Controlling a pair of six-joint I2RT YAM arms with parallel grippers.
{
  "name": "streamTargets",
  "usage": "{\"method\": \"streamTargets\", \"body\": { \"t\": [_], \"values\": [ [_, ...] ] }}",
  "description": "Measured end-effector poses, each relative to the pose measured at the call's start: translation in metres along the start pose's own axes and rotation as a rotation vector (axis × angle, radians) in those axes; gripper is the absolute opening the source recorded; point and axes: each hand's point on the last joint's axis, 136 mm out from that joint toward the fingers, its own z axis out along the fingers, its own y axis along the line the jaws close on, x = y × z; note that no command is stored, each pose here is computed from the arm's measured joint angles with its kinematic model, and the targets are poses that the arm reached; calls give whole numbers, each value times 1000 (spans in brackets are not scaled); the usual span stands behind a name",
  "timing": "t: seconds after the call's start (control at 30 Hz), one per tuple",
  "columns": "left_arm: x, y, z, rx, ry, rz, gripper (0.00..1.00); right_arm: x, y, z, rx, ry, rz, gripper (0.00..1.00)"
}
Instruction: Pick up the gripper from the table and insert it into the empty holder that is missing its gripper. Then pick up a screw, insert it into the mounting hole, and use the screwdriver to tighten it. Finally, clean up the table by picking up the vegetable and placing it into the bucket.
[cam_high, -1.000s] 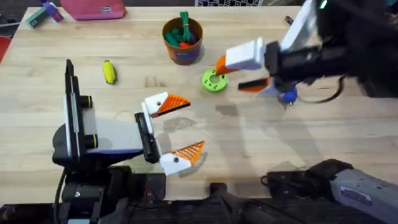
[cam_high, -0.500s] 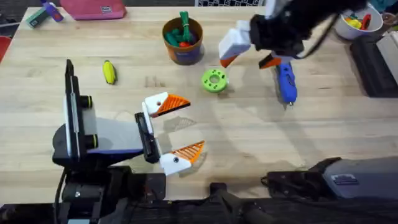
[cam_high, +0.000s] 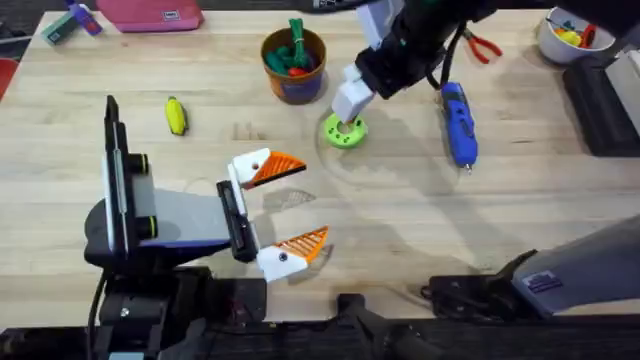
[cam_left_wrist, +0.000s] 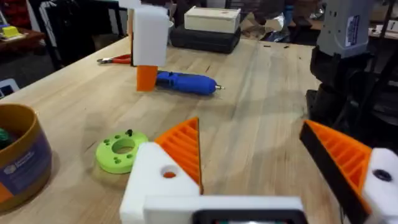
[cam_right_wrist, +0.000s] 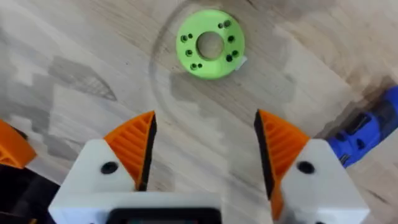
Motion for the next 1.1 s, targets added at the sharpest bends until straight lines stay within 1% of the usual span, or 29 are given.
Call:
{"method": "streamTargets", "body": {
  "t": [0.03,0.17,0.3,0.4,0.47,0.57,0.77,1.03,1.1],
  "values": [
    [0,0,0,0,0,0,985,0,-1,2,1,4,-25,839],
    [0,0,0,0,0,0,985,-1,-3,14,5,35,-127,732],
    [0,0,0,0,0,0,985,-3,-5,33,0,72,-213,686],
    [0,0,0,0,0,0,985,-9,-8,48,8,79,-250,680],
    [0,0,0,0,0,0,985,-12,-11,56,16,83,-263,678],
    [0,0,0,0,0,0,985,-14,-16,67,28,95,-269,626],
    [0,0,0,0,0,0,985,-11,-26,86,30,139,-257,585],
    [0,0,0,0,0,0,985,-8,-32,103,27,170,-247,545],
    [0,0,0,0,0,0,985,-11,-33,104,29,162,-246,510]
  ]
}}
